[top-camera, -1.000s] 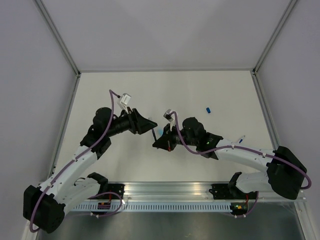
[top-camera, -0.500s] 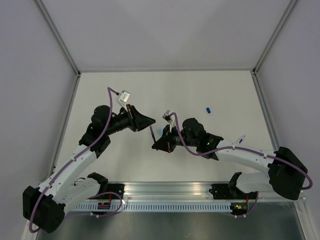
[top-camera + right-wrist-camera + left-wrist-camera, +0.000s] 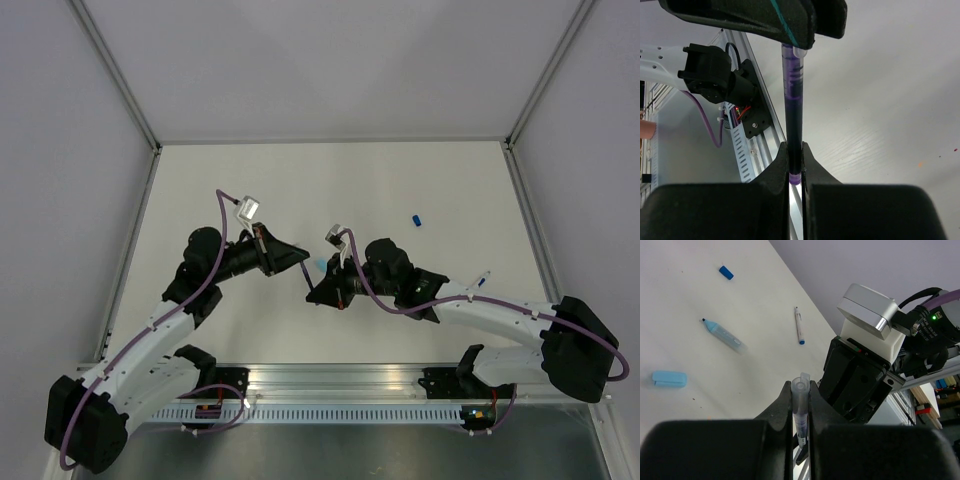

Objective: Insert the pens into the pen caps

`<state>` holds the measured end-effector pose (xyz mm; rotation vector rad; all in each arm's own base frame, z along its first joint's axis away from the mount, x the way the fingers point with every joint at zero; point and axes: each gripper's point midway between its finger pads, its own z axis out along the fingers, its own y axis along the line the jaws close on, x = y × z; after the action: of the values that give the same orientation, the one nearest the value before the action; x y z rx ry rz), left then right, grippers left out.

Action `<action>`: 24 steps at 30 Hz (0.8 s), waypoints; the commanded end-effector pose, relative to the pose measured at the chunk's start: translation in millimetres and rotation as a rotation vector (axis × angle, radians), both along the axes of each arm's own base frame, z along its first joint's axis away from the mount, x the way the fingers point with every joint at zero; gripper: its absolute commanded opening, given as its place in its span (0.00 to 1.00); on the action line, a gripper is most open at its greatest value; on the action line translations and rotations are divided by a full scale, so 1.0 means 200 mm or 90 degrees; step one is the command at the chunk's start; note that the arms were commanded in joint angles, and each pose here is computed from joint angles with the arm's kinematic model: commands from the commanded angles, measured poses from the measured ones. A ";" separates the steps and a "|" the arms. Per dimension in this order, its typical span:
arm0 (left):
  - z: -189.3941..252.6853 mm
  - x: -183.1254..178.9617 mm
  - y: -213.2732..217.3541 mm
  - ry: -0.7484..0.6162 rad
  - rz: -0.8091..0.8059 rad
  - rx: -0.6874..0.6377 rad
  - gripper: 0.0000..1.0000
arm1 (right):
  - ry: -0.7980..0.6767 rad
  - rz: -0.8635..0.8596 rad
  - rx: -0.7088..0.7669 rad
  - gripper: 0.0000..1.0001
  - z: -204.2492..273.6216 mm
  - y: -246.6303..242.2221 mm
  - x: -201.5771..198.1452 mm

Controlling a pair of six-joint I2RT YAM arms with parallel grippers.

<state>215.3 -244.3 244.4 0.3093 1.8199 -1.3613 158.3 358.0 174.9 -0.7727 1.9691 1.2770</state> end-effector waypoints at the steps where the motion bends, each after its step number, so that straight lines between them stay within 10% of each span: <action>1: 0.02 -0.10 -0.01 -0.003 -0.048 -0.027 0.02 | -0.093 -0.044 0.066 0.00 0.28 0.02 0.11; 24: -0.14 -0.20 -0.04 0.024 -0.070 -0.068 0.02 | -0.184 -0.124 0.135 0.00 0.75 0.07 0.53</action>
<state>230.9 -230.0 258.7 0.1732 1.5921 -1.3297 186.2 363.3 189.1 -0.8448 2.0531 1.1834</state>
